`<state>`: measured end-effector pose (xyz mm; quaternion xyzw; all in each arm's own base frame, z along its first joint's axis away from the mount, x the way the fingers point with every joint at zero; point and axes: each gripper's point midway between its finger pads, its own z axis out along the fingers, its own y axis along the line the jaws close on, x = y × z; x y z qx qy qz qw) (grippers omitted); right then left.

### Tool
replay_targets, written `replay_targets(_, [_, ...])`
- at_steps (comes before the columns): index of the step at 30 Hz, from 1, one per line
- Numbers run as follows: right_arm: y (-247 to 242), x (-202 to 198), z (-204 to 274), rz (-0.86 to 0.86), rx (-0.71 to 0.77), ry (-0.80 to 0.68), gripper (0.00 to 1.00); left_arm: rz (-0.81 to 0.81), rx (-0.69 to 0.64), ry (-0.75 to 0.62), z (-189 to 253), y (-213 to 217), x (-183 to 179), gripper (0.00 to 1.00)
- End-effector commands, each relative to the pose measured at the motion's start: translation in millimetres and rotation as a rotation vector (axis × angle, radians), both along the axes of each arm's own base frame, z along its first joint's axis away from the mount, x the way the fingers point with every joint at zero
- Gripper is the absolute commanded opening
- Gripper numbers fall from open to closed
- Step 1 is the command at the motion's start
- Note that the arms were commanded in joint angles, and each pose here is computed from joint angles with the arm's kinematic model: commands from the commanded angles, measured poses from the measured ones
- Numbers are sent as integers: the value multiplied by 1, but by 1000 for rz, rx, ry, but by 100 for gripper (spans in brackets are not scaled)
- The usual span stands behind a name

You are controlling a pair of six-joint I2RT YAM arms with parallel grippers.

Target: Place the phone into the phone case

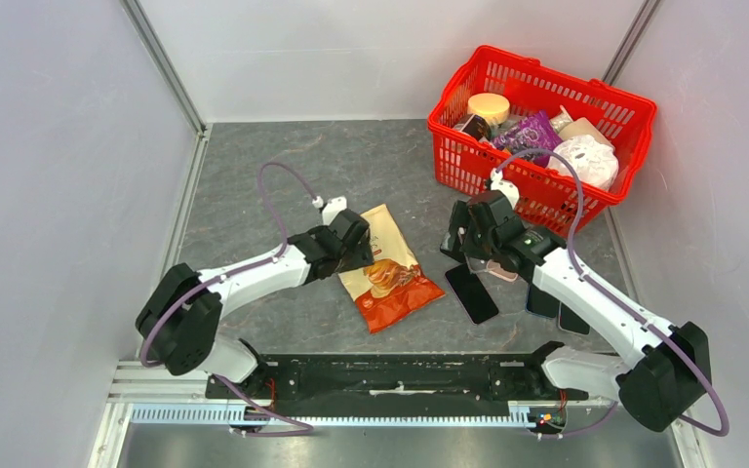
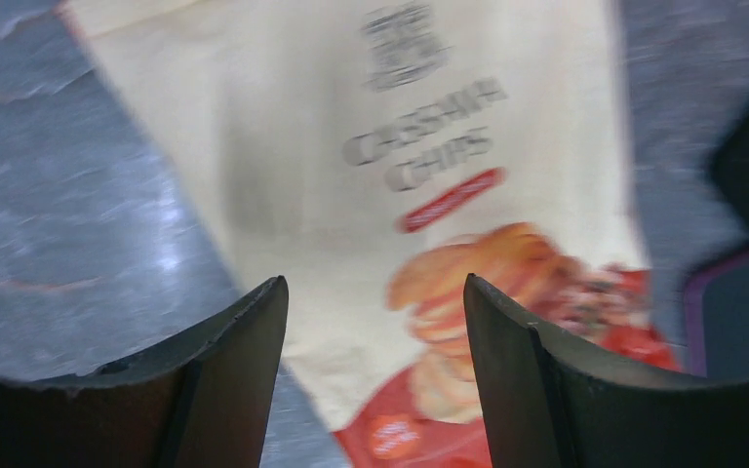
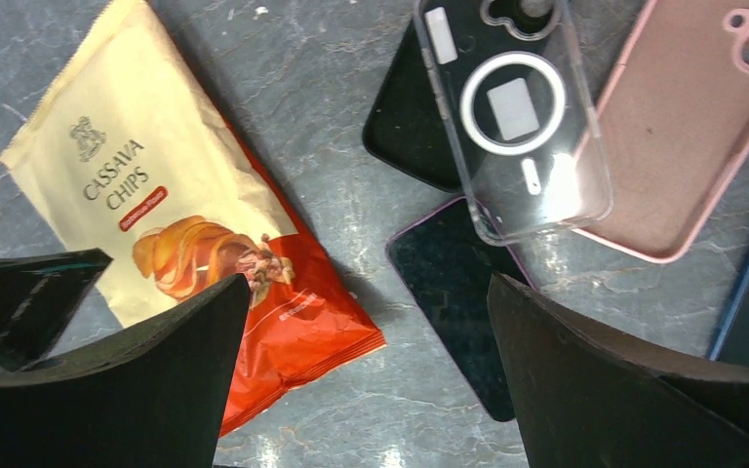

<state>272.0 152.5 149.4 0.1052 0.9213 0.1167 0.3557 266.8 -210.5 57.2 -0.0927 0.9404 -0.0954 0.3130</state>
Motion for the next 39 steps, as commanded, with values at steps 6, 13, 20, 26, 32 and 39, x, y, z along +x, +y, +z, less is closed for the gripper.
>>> replay_targets(6, [-55,-15,40,-164,-103,-106,99,-221,-234,-93,56,-159,47,73])
replay_targets(13, [-75,-34,57,-201,-103,-148,99,-292,-308,8,17,-221,45,73])
replay_targets(20, [-67,-29,53,-179,-106,-124,99,-267,-243,82,-16,-189,21,73])
replay_targets(26, [-53,-22,49,-148,-68,-115,99,-159,-124,106,-27,-101,17,73])
replay_targets(32, [-39,-16,43,-117,-36,-94,99,23,-26,124,-37,10,25,73])
replay_targets(39, [-32,-12,37,-95,-30,-79,99,21,-103,24,2,36,44,74])
